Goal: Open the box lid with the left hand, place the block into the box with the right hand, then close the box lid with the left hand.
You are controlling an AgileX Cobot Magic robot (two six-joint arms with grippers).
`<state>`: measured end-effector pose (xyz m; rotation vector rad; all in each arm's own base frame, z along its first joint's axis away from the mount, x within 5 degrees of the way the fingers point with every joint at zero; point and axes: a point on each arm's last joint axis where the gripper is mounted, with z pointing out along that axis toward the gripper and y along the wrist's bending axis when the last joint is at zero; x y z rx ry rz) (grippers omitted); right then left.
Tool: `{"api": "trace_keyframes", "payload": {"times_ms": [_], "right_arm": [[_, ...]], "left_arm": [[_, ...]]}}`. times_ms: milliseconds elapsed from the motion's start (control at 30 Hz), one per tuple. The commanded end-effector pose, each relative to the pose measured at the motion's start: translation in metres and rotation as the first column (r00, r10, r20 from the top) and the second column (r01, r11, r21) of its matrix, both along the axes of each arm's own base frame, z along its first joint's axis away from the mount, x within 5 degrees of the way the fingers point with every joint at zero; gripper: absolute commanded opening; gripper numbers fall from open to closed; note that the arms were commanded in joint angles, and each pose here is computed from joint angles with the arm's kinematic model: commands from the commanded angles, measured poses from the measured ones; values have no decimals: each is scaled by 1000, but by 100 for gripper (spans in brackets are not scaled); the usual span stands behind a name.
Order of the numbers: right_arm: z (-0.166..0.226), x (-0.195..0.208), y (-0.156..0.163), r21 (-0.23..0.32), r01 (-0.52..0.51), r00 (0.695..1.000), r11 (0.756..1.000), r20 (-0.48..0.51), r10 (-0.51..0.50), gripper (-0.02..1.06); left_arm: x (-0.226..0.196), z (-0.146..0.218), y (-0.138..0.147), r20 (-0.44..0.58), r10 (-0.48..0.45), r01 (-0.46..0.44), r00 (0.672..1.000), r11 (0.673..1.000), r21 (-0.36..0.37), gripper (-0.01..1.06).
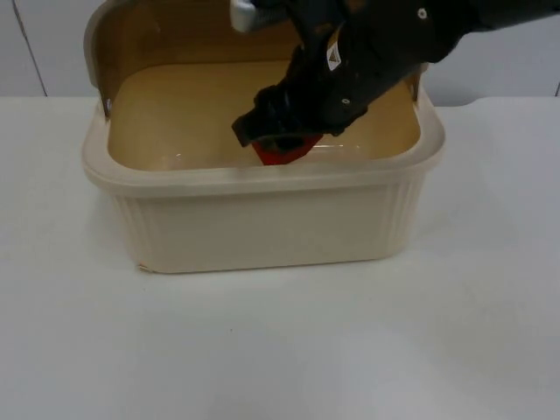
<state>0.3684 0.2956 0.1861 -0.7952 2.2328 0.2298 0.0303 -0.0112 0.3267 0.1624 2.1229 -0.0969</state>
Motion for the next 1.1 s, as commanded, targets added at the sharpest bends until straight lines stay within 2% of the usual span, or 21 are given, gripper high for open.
{"api": "trace_keyframes", "payload": {"times_ms": [0,267,600,700,733,767,833,867,967,1067], "right_arm": [[2,1,3,14,-9,1000,1000,22,9,0],[-3,1,1,-12,-2,1000,1000,-4,2,0],[-4,4,-2,-8,7,1000,1000,-2,-7,3],[-4,4,-3,-13,10,1000,1000,-7,-10,12],[-4,4,-3,-13,10,1000,1000,-7,-10,12],[-4,4,-3,-13,10,1000,1000,-7,-10,16],[-4,4,-3,-12,10,1000,1000,-5,-10,31],[-4,4,-3,-12,10,1000,1000,-5,-10,31],[-4,4,-3,-12,10,1000,1000,-5,-10,47],[-3,4,-2,0,12,1000,1000,-1,-12,52]], "left_arm": [[0,-1,0,-5,3,-3,1000,1000,-4,0],[0,-1,0,-4,1,-1,1000,1000,-1,0],[0,-1,0,-1,2,-2,1000,1000,-2,0],[0,-1,0,-1,2,-2,1000,1000,-2,0],[0,-1,0,-1,2,-2,1000,1000,-2,0],[0,-1,0,0,2,-2,1000,1000,-2,0],[0,-1,0,0,2,-2,1000,1000,-2,0],[0,-1,0,0,2,-2,1000,1000,-2,0],[0,-1,0,0,2,-2,1000,1000,-2,0],[0,-1,0,0,2,-2,1000,1000,-2,0]]}}
